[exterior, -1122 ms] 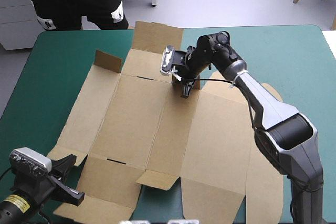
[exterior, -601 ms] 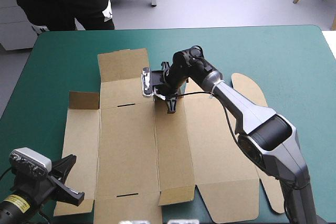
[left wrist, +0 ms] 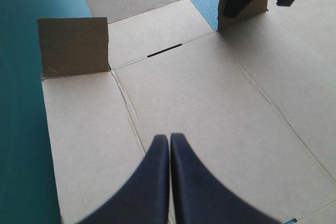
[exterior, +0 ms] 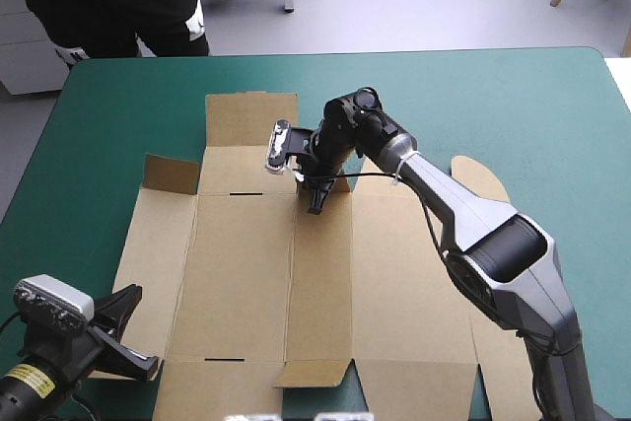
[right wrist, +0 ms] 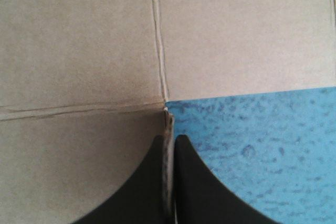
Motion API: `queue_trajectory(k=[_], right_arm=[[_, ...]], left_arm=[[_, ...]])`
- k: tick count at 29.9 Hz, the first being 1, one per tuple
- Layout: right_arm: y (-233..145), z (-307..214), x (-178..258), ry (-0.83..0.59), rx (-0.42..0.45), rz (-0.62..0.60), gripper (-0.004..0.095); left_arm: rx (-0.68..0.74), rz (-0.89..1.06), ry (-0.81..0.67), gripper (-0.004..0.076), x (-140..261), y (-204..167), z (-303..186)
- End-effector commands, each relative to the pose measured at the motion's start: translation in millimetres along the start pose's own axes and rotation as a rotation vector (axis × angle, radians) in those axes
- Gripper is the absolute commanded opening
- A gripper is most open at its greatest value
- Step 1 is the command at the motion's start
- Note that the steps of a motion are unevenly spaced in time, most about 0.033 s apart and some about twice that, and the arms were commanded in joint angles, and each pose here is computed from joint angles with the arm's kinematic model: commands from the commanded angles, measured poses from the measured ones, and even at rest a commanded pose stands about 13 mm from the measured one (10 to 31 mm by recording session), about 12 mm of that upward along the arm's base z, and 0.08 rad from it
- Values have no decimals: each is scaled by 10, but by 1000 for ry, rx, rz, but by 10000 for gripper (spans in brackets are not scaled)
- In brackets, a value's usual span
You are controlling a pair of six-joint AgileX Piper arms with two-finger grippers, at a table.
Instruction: Fold the box
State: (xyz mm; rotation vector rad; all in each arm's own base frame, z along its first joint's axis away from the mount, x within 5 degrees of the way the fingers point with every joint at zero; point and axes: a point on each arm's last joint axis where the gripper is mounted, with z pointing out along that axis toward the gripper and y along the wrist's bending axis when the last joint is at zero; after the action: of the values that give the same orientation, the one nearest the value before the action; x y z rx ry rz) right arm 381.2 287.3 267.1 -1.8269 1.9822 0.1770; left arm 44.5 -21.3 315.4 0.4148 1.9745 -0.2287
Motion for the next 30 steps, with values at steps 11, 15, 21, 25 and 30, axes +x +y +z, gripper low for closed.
queue_trajectory(k=[11,15,21,25,30], right_arm=[[-22,-429,-151,-103,90,-8,67],[-14,-424,-156,-86,101,-23,337],[-20,-433,-151,-73,116,-33,618],[-46,-546,-123,-36,173,-48,617],[-100,-901,-49,40,324,-30,614]], left_arm=[[-5,-6,-97,-10,-152,7,-52],[-4,-3,-94,-10,-149,6,-52],[-3,-2,-74,-10,-131,5,-50],[-4,0,-68,-10,-125,6,-50],[-4,0,-66,-10,-124,6,-50]])
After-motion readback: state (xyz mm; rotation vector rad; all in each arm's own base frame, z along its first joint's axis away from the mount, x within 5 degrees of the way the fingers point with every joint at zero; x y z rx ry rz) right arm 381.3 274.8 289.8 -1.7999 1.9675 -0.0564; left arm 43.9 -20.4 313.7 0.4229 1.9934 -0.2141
